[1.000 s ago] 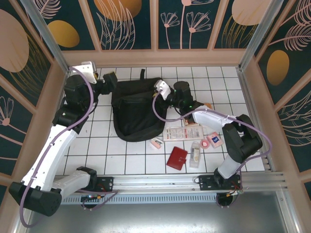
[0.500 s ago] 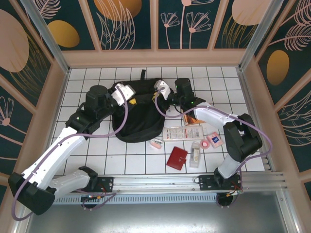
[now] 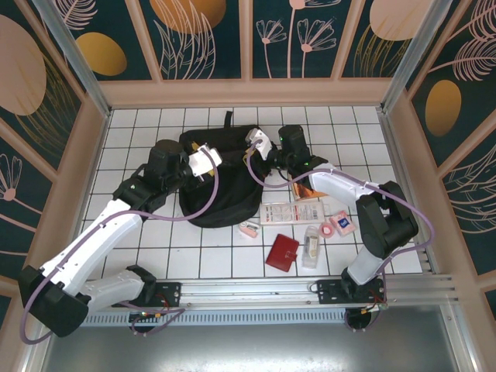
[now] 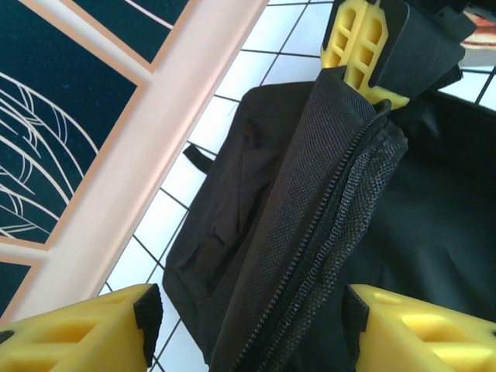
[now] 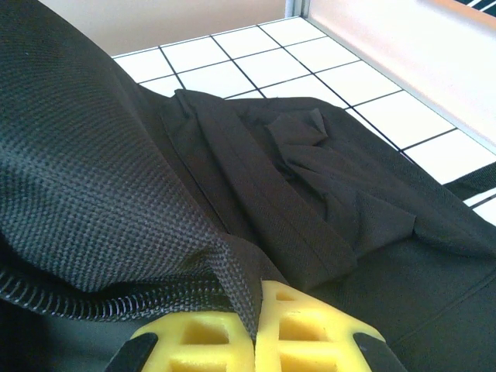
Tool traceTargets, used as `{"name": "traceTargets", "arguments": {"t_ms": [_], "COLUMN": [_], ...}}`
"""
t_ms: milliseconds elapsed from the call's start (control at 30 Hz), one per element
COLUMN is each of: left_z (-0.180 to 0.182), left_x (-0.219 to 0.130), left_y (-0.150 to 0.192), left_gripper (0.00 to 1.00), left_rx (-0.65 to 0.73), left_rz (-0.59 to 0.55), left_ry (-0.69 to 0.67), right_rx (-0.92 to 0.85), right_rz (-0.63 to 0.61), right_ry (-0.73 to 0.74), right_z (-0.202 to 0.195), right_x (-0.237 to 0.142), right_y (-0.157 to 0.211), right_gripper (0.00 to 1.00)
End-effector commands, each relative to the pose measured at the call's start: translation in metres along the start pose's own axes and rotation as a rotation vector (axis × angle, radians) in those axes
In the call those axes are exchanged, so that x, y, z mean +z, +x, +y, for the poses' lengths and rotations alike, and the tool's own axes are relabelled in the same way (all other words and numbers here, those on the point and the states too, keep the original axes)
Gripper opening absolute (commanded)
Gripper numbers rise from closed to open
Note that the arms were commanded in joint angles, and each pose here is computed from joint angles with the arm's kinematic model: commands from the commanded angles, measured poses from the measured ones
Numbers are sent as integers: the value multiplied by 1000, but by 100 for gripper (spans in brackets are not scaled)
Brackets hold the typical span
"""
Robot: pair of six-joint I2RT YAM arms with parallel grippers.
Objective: Pack the student bag
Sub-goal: Open the student bag at the center of the table.
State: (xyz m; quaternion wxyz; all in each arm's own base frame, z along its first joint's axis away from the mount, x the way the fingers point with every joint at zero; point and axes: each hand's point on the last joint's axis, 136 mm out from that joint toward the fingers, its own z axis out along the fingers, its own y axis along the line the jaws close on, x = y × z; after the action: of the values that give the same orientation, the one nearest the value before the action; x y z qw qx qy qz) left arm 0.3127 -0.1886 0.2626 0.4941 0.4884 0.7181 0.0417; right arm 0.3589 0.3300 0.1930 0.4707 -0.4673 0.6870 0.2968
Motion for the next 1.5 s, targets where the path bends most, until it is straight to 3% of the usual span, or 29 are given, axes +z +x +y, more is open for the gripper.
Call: {"name": "traceTargets", "arguments": {"t_ms": [0, 300, 433, 533, 633, 767, 900, 1067, 1100, 1233, 1333, 1467], "left_z": [0, -6, -5, -2, 7, 13, 25, 45, 51, 65, 78, 86], "left_x": [12, 36, 38, 33, 28, 27, 30, 37, 39, 43, 45, 54], "left_y": [5, -10, -15, -18, -22, -24, -21, -20, -17, -19, -26, -34], "left_gripper": [62, 46, 29, 1, 0, 0, 0, 0, 0, 0, 0, 0], "left_rx": [2, -41, -67, -72, -118, -162, -278, -494, -544, -671, -745, -771], "left_rz": [35, 32, 15, 4, -17, -35, -25, 5, 23, 9, -18, -12], "left_ry": [-5, 45, 31, 25, -19, -60, -127, -219, -255, -322, -362, -371], "right_rx": [-20, -6, -2, 9, -11, -23, -43, 11, 39, 367, 467, 697], "right_rz": [-55, -58, -52, -59, -93, -156, -177, -208, -214, -136, -115, -255], "right_ry": [-20, -19, 2, 59, 73, 97, 236, 530, 583, 824, 817, 731], "right_z": [2, 5, 4, -5, -3, 4, -4, -35, -41, -87, -101, -112], "right_x": [-4, -6, -5, -9, -18, -35, -59, -104, -113, -150, -161, -184], "right_y": [-20, -18, -16, -20, -31, -51, -68, -85, -86, -68, -56, -37], "right_gripper": [0, 0, 0, 1, 23, 37, 56, 60, 96, 99, 99, 99]}}
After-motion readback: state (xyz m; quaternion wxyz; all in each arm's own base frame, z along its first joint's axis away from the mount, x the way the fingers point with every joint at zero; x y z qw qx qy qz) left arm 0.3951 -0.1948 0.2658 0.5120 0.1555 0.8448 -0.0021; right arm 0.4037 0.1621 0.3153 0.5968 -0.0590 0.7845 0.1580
